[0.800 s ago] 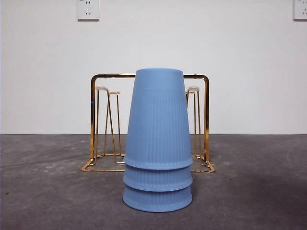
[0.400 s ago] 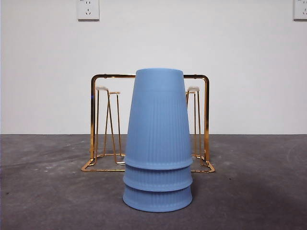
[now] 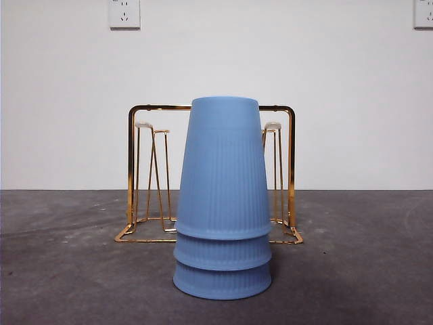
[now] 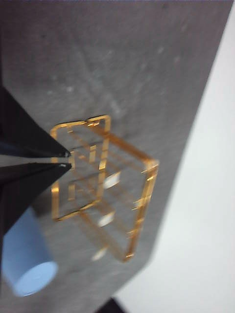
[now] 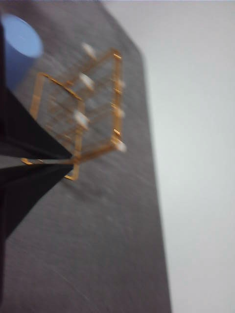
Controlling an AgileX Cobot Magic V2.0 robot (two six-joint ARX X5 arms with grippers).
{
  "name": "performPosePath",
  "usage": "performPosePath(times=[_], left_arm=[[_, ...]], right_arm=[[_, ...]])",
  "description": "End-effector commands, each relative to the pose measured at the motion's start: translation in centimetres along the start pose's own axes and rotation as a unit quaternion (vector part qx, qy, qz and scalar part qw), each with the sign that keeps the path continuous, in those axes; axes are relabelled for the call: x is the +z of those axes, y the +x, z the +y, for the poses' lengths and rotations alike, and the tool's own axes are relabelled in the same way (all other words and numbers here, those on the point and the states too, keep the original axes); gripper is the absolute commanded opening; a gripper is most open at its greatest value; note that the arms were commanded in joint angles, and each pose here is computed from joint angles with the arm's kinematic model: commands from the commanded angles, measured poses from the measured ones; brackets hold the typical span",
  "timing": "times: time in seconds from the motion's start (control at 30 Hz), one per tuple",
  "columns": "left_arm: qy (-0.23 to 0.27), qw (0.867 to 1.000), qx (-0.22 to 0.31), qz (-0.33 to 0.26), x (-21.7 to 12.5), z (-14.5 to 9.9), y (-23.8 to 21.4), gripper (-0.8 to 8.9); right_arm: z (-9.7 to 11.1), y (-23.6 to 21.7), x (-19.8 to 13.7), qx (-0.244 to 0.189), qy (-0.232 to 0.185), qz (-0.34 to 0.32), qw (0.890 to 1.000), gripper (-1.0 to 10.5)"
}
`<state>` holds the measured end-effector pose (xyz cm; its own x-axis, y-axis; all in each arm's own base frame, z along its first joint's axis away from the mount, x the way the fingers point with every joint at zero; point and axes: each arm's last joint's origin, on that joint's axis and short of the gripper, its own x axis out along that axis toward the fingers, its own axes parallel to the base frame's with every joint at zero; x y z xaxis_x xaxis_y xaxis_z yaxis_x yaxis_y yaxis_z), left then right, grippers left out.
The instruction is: Pick the top cup and place it on cupholder, pick up the mid cup and place it on cupholder, last pick the bottom cup and place it on cupholder.
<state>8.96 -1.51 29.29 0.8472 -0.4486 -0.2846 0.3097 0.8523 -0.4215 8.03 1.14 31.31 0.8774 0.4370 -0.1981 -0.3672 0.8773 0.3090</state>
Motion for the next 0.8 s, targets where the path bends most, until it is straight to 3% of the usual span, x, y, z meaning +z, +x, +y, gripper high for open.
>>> performPosePath(times=[0.03,0.3,0.47,0.6,0.67,0.77,0.8], left_arm=[[0.069,0.997,-0.013,0.039,1.7,-0.6,0.2,0.09],[0.117,0.981,-0.064,0.141,4.1,-2.4,1.0,0.09],[0.139,0.967,-0.099,0.189,3.9,-3.4,1.4,0.09],[0.144,0.965,-0.108,0.191,3.9,-3.6,1.4,0.1],[0.144,0.965,-0.108,0.191,3.9,-3.6,1.4,0.74],[0.141,0.966,-0.108,0.19,3.9,-3.6,1.4,2.96],[0.139,0.966,-0.107,0.191,3.9,-3.6,1.4,3.59]], right_arm=[[0.4,0.4,1.5,0.019,-0.045,0.043,0.998,0.1],[1.7,1.9,3.5,0.087,-0.071,0.135,0.984,0.1],[3.1,3.2,2.9,0.152,-0.096,0.214,0.96,0.1],[3.8,4.0,2.2,0.183,-0.111,0.249,0.945,0.1],[3.9,4.3,2.2,0.183,-0.111,0.255,0.943,0.3],[3.8,4.4,2.2,0.176,-0.109,0.257,0.944,3.5],[3.8,4.5,2.2,0.166,-0.105,0.256,0.946,3.9]])
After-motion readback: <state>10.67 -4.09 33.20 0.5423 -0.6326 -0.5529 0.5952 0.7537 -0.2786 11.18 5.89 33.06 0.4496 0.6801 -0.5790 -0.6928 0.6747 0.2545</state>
